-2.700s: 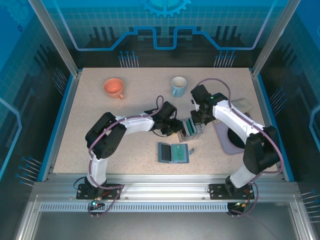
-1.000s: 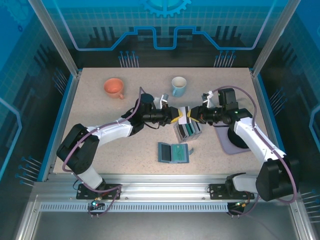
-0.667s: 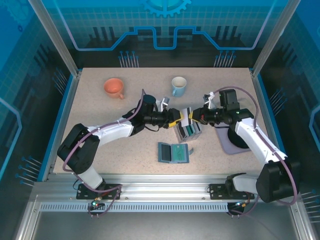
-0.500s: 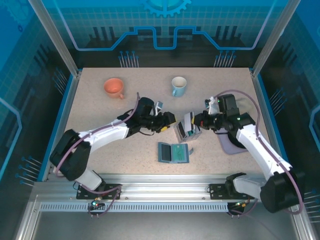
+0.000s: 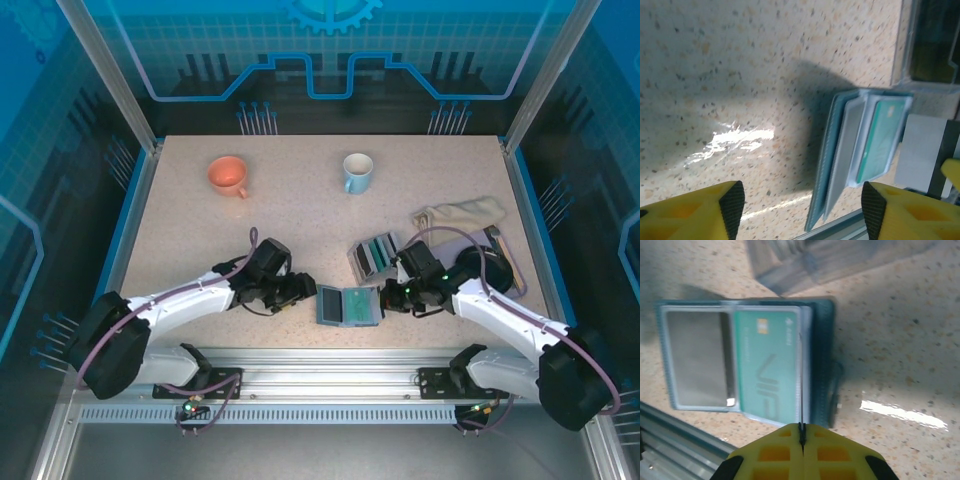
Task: Put the credit cards into the card holder
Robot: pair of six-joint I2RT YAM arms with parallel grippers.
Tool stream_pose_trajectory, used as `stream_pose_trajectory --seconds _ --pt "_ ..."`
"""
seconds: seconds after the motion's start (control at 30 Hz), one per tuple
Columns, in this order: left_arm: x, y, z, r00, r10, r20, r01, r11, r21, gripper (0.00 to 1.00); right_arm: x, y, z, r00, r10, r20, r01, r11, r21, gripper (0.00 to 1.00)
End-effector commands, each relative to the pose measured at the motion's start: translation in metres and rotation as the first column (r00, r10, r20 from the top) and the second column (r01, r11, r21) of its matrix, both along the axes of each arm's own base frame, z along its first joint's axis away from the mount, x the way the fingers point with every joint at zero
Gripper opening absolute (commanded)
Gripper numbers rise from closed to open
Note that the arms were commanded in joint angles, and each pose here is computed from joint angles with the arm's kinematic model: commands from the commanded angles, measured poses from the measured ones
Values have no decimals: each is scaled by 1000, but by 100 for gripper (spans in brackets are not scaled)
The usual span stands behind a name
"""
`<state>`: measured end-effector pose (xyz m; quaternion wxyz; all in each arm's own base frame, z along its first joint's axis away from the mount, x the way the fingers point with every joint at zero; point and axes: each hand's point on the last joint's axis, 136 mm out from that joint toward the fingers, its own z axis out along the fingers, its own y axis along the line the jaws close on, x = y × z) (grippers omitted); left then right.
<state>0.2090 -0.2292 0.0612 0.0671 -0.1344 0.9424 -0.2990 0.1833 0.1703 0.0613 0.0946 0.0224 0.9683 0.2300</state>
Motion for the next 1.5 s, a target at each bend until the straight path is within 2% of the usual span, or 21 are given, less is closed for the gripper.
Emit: stream_pose_trajectory --seconds 0.0,0.3,0.43,0.7,0.87,1.13,1.47 --pt "-8 -8 -5 1000 -24 -19 24 1000 -6 63 4 -1 -3 999 -24 28 24 1000 -13 3" --pt "-7 -23 -8 998 -59 -14 58 998 -29 57 6 5 -7 1000 -9 14 9 1000 0 3" --pt "-7 -25 -13 998 -65 -25 64 998 -28 51 5 4 -13 1000 -5 -1 5 1000 -8 3" --pt "-9 -32 -28 994 -90 -55 90 996 -3 27 -2 -4 -35 999 -13 -46 10 998 -63 3" --pt "-12 -34 -40 991 -102 -81 105 994 28 19 0 5 -27 999 -10 -33 10 1000 -5 3" --pt "-11 -38 -41 992 -97 -76 100 994 37 14 14 22 18 999 0 53 -5 995 105 4" --pt "-9 -39 -37 994 -92 -59 94 995 29 13 16 29 36 997 12 80 -22 992 123 5"
